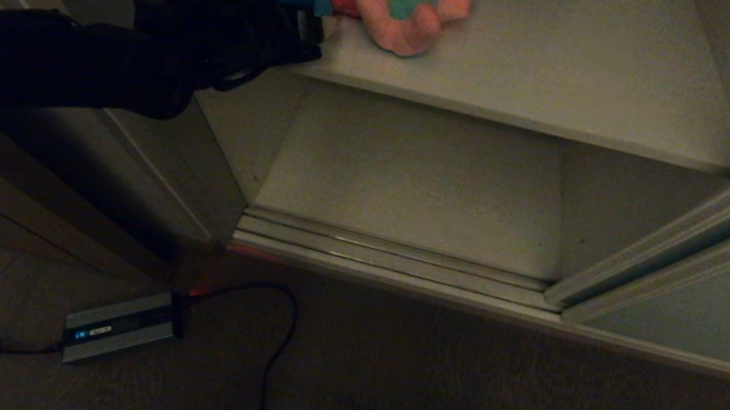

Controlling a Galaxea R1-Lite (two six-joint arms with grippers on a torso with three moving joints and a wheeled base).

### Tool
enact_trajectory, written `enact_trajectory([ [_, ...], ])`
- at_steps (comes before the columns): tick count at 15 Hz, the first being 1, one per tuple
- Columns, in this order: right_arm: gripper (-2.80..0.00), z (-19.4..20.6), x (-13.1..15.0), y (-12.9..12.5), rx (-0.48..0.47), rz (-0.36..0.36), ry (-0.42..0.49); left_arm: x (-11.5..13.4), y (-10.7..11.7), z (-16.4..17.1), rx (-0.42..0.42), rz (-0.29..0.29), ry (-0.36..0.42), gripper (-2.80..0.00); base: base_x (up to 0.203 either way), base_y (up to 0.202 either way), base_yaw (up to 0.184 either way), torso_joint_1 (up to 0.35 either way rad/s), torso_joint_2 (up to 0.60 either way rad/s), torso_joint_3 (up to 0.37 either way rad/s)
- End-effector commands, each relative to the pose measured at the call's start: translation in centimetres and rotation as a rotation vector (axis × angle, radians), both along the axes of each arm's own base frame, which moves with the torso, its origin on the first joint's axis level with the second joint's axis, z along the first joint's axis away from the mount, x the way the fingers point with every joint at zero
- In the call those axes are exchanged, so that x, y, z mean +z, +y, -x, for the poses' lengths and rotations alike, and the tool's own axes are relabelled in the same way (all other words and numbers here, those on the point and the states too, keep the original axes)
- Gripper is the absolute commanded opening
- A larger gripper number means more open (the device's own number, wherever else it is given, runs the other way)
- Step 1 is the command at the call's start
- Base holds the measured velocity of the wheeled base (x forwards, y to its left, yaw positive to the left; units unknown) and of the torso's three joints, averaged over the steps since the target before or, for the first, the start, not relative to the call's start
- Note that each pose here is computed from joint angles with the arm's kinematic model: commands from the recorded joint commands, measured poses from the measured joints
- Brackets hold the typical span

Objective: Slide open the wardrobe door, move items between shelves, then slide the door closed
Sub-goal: Place the blue doll on the lower shelf

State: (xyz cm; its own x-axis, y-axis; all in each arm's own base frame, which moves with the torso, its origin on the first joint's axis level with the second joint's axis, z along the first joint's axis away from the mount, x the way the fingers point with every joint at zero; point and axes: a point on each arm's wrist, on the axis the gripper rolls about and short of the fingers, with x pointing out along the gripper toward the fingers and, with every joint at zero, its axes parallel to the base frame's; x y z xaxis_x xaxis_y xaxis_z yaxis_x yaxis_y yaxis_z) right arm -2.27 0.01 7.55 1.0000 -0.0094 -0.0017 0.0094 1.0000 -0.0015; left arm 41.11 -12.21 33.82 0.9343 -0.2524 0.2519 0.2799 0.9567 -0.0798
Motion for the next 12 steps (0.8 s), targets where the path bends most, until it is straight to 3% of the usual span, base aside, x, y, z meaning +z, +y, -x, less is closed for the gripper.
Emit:
enact_trajectory([
  [1, -2.80, 0.0, -0.1, 0.0, 0.000, 0.000, 0.004, 0.2, 0.0, 0.1, 0.000, -0.001, -0.010, -2.80, 0.000, 0.000, 0.000, 0.000, 0.00, 0.000],
  [7, -2.80, 0.0, -0.1, 0.0, 0.000, 0.000, 0.004, 0.5, 0.1, 0.2, -0.006, 0.004, -0.034, -2.80, 0.000, 0.000, 0.000, 0.000, 0.00, 0.000],
  [12, -2.80, 0.0, -0.1, 0.0, 0.002, 0.000, 0.004, 3.6, 0.5, 3.1, -0.012, 0.019, -0.096, -2.80, 0.000, 0.000, 0.000, 0.000, 0.00, 0.000],
])
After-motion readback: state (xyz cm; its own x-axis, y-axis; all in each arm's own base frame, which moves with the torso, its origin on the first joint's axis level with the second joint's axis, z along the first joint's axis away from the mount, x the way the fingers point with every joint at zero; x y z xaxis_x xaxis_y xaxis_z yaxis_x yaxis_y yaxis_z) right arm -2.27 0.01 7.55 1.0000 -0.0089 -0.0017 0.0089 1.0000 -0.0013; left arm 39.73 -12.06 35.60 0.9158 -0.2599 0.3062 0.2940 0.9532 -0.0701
